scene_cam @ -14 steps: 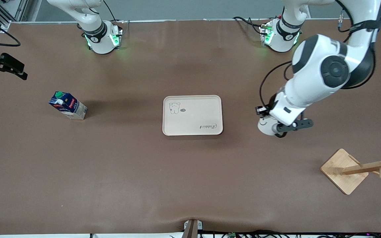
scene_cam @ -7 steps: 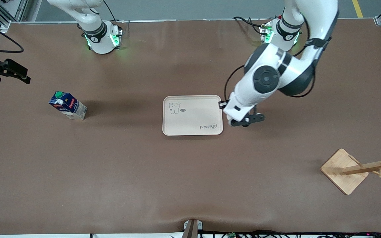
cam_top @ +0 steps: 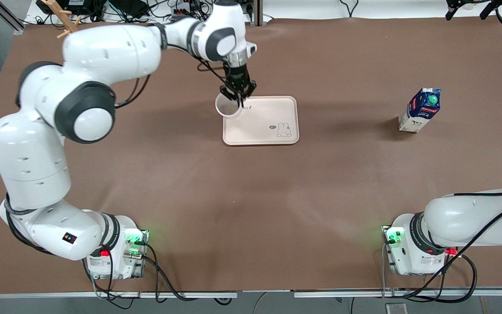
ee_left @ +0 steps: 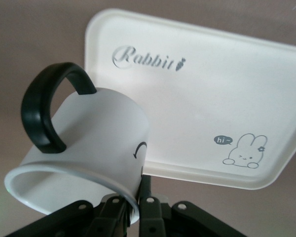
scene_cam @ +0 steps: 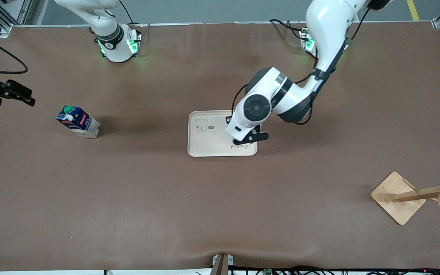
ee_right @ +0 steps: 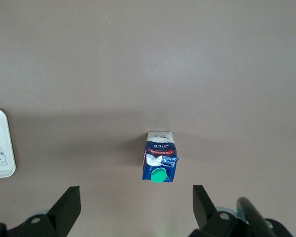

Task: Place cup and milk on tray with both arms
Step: 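Carry the white mug with the left gripper over the white tray, then lower the mug onto the tray while the right gripper grasps the milk carton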

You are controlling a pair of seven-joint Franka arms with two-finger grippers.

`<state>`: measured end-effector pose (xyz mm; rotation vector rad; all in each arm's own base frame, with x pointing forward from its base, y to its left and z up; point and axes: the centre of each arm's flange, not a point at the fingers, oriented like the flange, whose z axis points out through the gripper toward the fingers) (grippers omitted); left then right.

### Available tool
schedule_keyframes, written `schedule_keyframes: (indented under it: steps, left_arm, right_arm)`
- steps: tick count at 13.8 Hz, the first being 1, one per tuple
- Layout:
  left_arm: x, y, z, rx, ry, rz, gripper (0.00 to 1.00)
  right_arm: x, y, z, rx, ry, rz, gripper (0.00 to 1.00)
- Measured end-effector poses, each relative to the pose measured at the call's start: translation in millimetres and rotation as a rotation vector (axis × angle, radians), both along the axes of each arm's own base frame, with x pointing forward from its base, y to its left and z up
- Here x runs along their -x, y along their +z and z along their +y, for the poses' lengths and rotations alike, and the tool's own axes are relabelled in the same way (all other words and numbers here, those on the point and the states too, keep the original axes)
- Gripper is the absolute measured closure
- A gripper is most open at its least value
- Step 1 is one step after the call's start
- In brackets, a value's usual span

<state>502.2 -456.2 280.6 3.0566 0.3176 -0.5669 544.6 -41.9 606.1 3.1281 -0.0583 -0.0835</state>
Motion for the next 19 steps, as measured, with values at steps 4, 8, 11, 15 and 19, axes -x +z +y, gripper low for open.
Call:
schedule_keyframes:
  steps: [4,8,11,15,19]
  left_arm:
    - [3,-39,-12,-0.019,0.005,0.044,0.92]
    - [7,-48,-16,-0.006,0.022,0.079,0.92]
    - [9,-56,-17,0.003,0.037,0.106,0.92]
    - [9,-58,-17,-0.008,0.058,0.119,0.92]
    - [4,-69,-9,-0.022,0.073,0.127,0.6]
  right_arm:
    - [-9,-29,-2,-0.007,-0.002,0.074,0.0]
    - [-25,-76,-4,-0.016,-0.003,0.18,0.0]
    - [-25,-86,-7,-0.019,-0.01,0.215,0.0]
    - [-29,-118,-13,-0.026,-0.019,0.291,0.0]
    - [-28,-151,-47,-0.045,-0.073,0.374,0.0]
